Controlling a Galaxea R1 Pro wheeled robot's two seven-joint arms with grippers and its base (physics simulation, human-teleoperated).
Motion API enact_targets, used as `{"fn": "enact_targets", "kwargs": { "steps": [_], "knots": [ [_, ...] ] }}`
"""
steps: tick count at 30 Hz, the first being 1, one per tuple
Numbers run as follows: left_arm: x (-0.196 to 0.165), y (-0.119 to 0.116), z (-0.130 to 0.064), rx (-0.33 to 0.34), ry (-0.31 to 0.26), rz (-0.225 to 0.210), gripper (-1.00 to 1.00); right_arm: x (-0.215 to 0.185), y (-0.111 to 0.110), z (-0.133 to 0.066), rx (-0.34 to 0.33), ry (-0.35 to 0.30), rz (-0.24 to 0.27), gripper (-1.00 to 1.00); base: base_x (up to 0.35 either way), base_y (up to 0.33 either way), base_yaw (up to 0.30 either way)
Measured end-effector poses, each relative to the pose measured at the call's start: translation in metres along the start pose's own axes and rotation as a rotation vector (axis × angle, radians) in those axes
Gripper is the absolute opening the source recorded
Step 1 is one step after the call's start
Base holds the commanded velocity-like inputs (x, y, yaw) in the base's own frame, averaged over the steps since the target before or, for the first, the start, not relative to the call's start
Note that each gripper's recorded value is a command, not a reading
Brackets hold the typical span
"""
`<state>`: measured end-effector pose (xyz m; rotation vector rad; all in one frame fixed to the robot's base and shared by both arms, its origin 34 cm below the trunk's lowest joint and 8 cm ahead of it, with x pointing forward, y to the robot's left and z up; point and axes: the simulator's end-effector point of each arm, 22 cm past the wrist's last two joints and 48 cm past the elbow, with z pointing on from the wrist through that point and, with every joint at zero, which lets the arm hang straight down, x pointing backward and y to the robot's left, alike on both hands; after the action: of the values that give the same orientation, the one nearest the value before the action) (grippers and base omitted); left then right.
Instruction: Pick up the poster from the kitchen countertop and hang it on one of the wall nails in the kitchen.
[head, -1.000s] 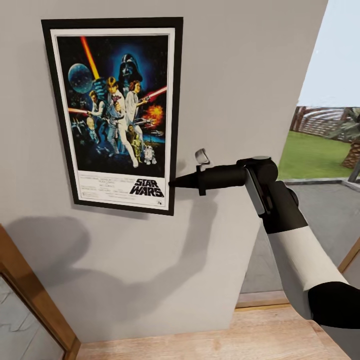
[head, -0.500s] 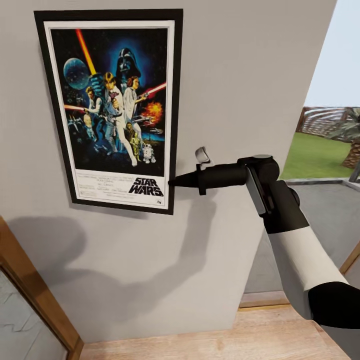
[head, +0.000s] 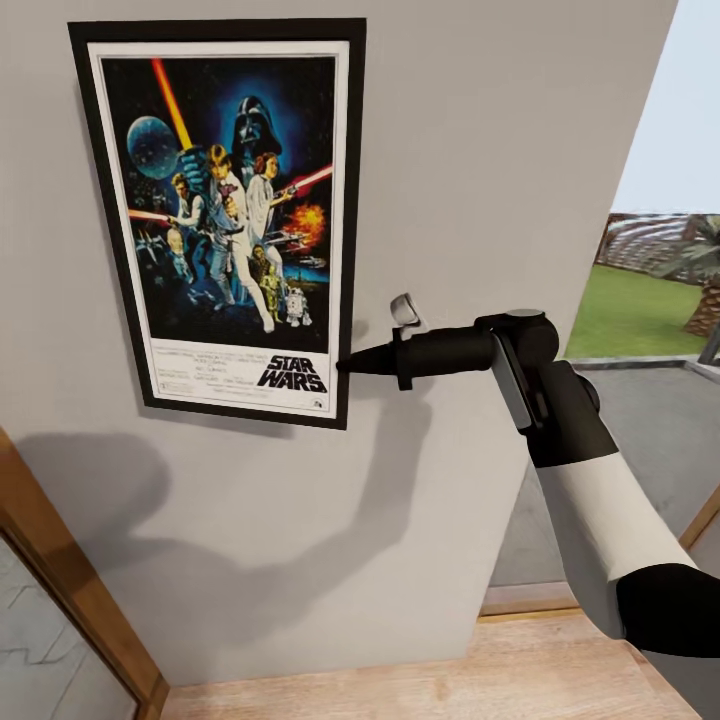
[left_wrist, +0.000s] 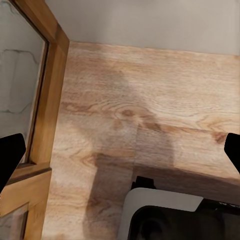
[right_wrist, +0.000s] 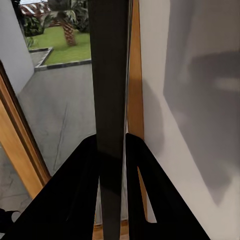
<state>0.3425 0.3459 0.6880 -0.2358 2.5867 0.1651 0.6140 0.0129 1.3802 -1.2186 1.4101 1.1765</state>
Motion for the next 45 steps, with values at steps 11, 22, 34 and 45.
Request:
{"fn": "enact_targets", "kwargs": {
  "steps": [11, 22, 34, 45],
  "knots": [
    [0.0, 0.0, 0.0, 0.0, 0.0, 0.0, 1.0, 0.0, 0.0, 0.0, 0.0, 0.0, 0.0, -1.0, 0.0, 0.004, 0.0],
    [0.0, 0.0, 0.0, 0.0, 0.0, 0.0, 1.0, 0.001, -0.001, 0.0, 0.002, 0.001, 0.002, -1.0, 0.0, 0.0, 0.0],
    [0.0, 0.0, 0.0, 0.0, 0.0, 0.0, 1.0, 0.005, -0.01, -0.001, 0.029, 0.005, 0.024, -1.0, 0.023, 0.0, 0.0],
    [0.0, 0.0, 0.0, 0.0, 0.0, 0.0, 1.0, 0.004, -0.01, -0.001, 0.029, 0.005, 0.023, -1.0, 0.009, 0.0, 0.0]
  ]
}}
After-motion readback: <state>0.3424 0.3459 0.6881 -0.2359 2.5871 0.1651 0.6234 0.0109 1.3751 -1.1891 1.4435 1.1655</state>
